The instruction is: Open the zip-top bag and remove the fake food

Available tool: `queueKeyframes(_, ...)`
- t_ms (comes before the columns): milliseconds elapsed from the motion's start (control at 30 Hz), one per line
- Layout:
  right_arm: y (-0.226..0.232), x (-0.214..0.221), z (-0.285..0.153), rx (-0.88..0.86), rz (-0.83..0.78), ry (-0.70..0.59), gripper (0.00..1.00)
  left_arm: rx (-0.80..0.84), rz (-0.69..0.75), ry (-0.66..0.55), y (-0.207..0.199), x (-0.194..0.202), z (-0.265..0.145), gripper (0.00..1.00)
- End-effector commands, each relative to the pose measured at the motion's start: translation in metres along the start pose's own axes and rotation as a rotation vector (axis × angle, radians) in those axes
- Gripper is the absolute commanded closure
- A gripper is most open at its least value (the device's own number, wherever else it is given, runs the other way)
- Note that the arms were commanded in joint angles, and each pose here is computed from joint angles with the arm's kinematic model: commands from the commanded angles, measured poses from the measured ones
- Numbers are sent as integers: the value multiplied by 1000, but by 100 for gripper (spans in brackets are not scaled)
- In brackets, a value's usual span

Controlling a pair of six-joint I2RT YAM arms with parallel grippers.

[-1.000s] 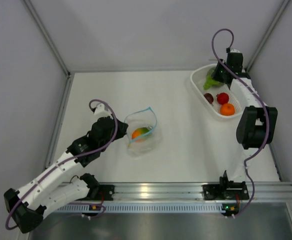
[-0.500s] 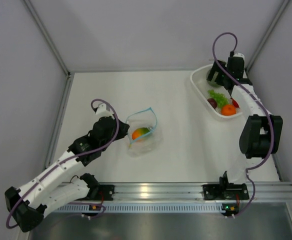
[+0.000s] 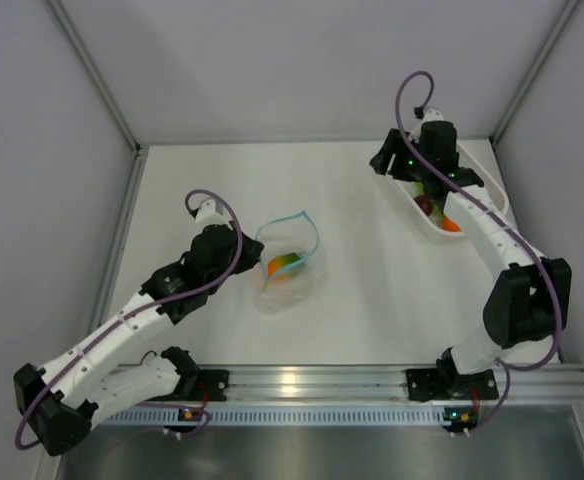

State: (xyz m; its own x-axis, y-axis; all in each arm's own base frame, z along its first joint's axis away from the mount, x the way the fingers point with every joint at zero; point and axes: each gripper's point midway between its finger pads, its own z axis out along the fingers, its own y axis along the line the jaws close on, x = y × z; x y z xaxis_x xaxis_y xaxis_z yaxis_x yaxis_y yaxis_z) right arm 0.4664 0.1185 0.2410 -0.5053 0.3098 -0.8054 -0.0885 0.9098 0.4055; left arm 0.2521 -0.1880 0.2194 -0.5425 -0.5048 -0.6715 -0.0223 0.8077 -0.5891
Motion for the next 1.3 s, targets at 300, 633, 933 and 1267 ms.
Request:
queueKeyframes(300, 165, 56, -86, -200, -236, 66, 60, 38, -83, -70, -30, -27, 6, 100)
queueKeyframes(633, 237, 125, -95, -230, -162, 146, 72, 37, -208, -118, -21, -26, 7, 100)
queueKeyframes(933, 258, 167, -77, -180, -148, 165, 75, 32, -284, -161, -9, -25, 2, 100)
queueKeyframes(1267, 272, 173, -42, -95, -112, 150, 77, 38, -344, -172, -2, -9, 2, 100)
